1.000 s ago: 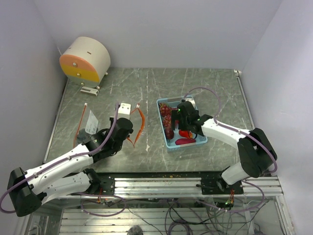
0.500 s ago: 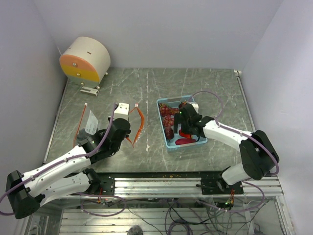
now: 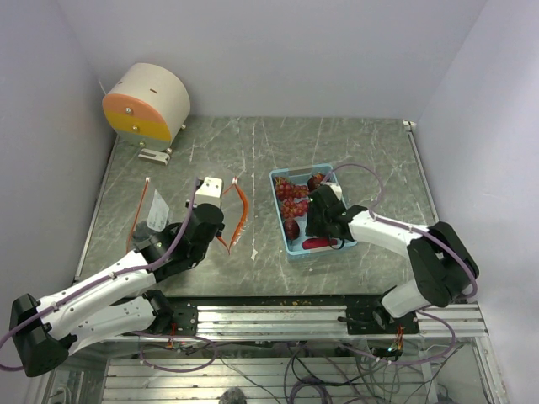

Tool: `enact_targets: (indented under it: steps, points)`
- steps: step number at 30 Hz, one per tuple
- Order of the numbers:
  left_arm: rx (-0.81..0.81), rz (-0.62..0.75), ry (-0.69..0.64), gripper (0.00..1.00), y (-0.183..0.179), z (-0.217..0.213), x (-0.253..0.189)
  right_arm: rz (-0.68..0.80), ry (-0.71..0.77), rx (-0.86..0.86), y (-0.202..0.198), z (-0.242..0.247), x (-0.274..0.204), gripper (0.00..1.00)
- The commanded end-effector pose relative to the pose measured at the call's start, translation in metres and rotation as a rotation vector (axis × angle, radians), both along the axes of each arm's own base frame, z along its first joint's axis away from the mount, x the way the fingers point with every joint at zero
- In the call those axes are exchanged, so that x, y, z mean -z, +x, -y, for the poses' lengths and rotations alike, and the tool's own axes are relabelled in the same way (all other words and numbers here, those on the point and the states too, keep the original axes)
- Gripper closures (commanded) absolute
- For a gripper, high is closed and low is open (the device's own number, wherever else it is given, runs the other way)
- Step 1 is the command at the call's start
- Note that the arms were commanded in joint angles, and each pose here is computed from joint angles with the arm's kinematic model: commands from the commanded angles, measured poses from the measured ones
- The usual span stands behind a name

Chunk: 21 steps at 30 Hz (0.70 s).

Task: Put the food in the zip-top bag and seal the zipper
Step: Pick up the fake vegetable from the bin.

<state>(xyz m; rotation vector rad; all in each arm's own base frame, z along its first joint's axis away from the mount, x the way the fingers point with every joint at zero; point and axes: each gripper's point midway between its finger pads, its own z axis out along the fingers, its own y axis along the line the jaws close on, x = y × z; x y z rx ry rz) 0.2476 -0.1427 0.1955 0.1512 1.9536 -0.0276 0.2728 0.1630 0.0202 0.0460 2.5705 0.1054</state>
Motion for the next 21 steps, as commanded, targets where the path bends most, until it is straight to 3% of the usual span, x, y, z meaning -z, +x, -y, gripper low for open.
enact_targets:
  steps: [1,4,10,17,21]
  points:
    - [-0.002,0.016,-0.017,0.93,0.001,-0.001,-0.003,0.112,0.047,-0.046,0.014,-0.008,-0.032,0.79]
    - [-0.003,0.014,-0.014,0.93,0.001,-0.001,-0.003,0.183,0.114,-0.129,0.018,-0.022,-0.061,0.86]
    - [-0.003,0.009,-0.009,0.93,0.002,0.001,-0.002,0.353,0.307,-0.331,0.006,-0.059,-0.134,0.87]
    - [0.002,0.003,-0.011,0.93,0.004,0.004,-0.004,0.575,0.782,-0.874,-0.081,-0.143,-0.243,0.87]
    - [0.029,0.001,-0.043,0.93,0.004,0.013,-0.008,0.627,0.88,-0.999,-0.1,-0.172,-0.262,0.86]
